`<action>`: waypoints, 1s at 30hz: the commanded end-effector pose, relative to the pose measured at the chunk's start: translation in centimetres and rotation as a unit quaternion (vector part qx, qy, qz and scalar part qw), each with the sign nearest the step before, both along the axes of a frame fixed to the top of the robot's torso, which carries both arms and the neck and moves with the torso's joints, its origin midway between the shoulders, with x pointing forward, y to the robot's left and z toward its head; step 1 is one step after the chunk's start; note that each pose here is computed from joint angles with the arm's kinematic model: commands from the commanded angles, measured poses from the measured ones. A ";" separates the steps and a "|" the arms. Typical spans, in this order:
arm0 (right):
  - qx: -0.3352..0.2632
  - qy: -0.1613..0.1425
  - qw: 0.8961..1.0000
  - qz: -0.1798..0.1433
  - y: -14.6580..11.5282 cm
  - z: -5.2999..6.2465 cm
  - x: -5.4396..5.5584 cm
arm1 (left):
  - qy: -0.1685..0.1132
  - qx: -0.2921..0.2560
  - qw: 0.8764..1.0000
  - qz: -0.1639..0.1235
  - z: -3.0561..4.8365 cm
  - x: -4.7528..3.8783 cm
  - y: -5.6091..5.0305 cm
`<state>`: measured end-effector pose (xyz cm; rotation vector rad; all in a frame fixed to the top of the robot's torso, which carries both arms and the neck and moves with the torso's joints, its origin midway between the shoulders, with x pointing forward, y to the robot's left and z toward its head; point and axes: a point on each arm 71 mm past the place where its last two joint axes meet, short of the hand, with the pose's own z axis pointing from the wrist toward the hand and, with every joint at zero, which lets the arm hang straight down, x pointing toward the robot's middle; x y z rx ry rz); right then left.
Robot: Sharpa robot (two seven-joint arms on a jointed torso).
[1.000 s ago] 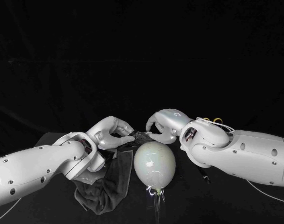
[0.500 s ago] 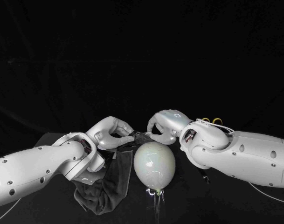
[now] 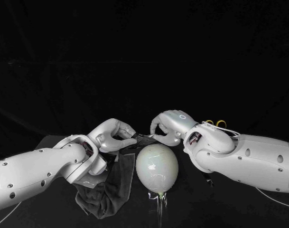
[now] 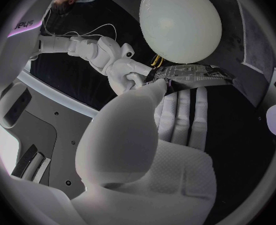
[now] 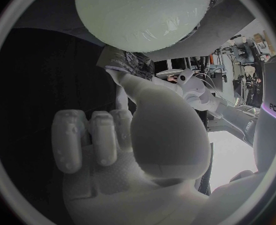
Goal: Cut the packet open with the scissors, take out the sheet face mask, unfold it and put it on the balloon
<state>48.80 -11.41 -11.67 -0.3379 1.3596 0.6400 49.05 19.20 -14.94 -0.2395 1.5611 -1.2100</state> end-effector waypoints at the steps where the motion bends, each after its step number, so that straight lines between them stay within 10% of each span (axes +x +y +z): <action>1: 0.000 -0.013 1.000 0.005 -0.1 0.2 -0.1 | -0.002 -0.005 1.000 -0.002 0.16 0.00 -0.1; 30: -0.026 0.032 0.999 0.022 -0.6 -0.5 -0.5 | -0.002 -0.004 1.000 0.000 0.14 0.03 0.0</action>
